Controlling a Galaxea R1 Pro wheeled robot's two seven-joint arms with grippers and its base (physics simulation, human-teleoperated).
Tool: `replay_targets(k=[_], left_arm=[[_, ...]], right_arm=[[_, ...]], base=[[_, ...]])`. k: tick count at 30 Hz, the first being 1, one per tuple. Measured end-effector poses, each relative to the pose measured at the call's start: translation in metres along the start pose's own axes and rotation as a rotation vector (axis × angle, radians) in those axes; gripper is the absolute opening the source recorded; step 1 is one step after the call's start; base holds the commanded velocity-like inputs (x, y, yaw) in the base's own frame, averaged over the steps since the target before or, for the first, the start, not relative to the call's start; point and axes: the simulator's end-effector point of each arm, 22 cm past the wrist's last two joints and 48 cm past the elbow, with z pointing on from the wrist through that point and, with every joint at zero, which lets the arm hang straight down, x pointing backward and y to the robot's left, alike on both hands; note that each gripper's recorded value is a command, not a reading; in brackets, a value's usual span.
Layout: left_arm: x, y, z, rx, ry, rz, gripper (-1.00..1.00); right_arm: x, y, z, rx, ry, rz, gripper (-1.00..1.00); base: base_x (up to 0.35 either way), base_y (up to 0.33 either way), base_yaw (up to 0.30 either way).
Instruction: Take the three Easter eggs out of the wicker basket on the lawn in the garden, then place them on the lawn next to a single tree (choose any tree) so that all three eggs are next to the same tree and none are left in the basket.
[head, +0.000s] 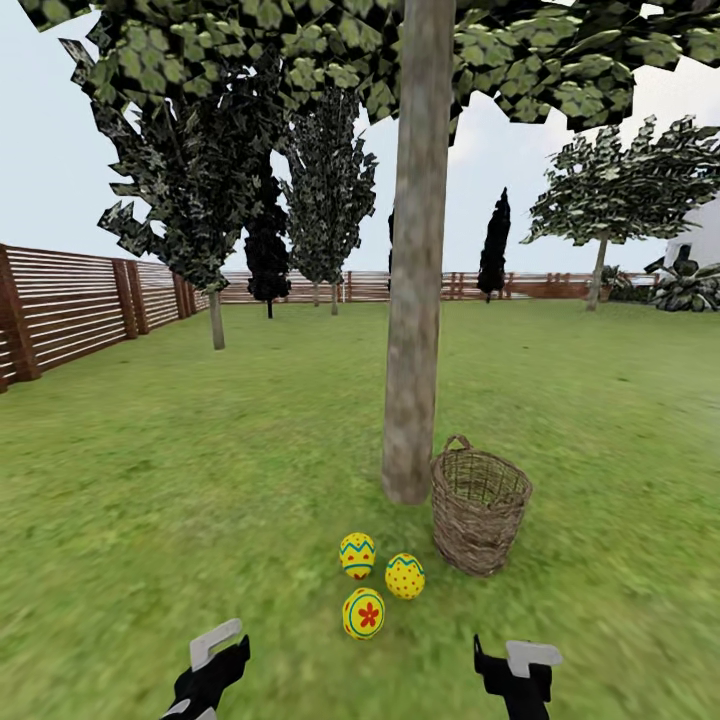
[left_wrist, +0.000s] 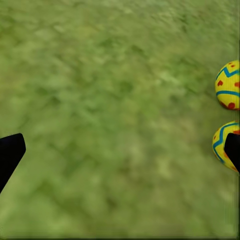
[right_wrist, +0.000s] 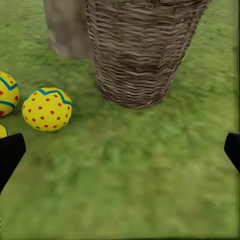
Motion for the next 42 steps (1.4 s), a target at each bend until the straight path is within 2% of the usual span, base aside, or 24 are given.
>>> replay_targets(k=[6,32,35,38,40,42], left_arm=[[-0.007,-0.003,-0.004,-0.003,0.01,0.001,1.0],[-0.03,-0.014,-0.023,-0.021,0.062,0.008,1.0],[0.005,0.001,-0.04,-0.046,0.119,0.016,1.0],[0.025,0.026,-0.056,-0.119,0.148,0.03,1.0],[0.031,0.04,-0.064,-0.154,0.149,0.038,1.0],[0.05,0.063,-0.084,-0.196,0.149,0.05,1.0]], right_arm=[[-0.009,-0.001,-0.001,0.007,0.011,0.011,1.0],[-0.044,-0.004,-0.008,0.009,0.057,-0.002,1.0],[-0.025,-0.022,-0.019,0.038,0.112,-0.037,1.0],[-0.006,-0.042,-0.034,0.067,0.155,-0.068,1.0],[0.007,-0.048,-0.05,0.07,0.16,-0.075,1.0],[0.022,-0.05,-0.078,0.065,0.136,-0.074,1.0]], base=[[0.0,0.0,0.0],[0.0,0.0,0.0],[0.0,0.0,0.0],[0.0,0.0,0.0],[0.0,0.0,0.0],[0.0,0.0,0.0]])
